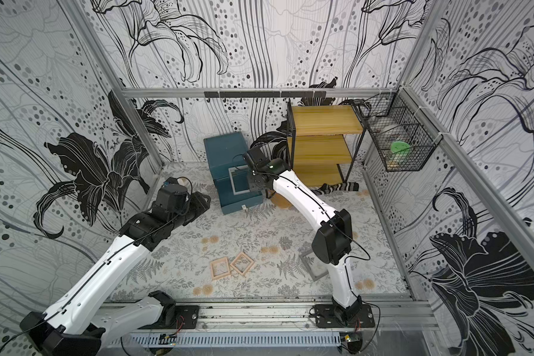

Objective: Place the brooch boxes into the drawer by color
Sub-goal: Place the brooch box in the drawer.

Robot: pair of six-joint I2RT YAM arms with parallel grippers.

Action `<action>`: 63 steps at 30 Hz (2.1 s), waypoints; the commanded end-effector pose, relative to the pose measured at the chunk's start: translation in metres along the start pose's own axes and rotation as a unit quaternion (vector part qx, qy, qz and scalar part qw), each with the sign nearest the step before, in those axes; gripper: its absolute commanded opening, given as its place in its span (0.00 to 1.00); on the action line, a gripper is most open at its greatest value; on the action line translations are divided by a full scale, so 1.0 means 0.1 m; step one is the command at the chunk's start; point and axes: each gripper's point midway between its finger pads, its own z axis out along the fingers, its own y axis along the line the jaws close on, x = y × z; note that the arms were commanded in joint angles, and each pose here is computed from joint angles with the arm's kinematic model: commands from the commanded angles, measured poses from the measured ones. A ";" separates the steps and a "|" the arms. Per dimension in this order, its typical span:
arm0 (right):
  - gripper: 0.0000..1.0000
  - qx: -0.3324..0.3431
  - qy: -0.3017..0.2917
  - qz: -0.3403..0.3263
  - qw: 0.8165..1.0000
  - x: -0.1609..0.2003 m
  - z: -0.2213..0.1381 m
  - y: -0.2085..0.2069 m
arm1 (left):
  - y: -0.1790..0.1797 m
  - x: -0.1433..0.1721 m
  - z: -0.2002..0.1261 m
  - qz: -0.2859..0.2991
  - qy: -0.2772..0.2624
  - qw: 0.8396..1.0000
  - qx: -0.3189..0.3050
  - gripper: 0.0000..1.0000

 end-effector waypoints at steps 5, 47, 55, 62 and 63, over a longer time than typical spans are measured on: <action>0.00 -0.017 -0.004 -0.020 1.000 -0.08 0.22 0.16 | -0.16 -0.36 -0.01 0.003 -0.042 0.999 0.022 0.48; 0.02 -0.004 0.071 -0.027 0.997 0.33 1.11 0.26 | -0.21 -0.39 0.03 0.006 -0.026 0.999 0.041 0.49; 0.20 -0.010 0.072 -0.018 0.997 0.34 1.11 0.28 | -0.23 -0.39 0.04 0.007 -0.025 0.999 0.044 0.49; 0.20 -0.017 0.053 -0.008 0.998 0.21 0.98 0.30 | -0.23 -0.39 0.04 0.015 -0.023 0.999 0.043 0.49; 0.20 -0.019 0.049 -0.007 0.999 0.19 0.95 0.30 | -0.23 -0.38 0.04 0.017 -0.023 0.999 0.042 0.49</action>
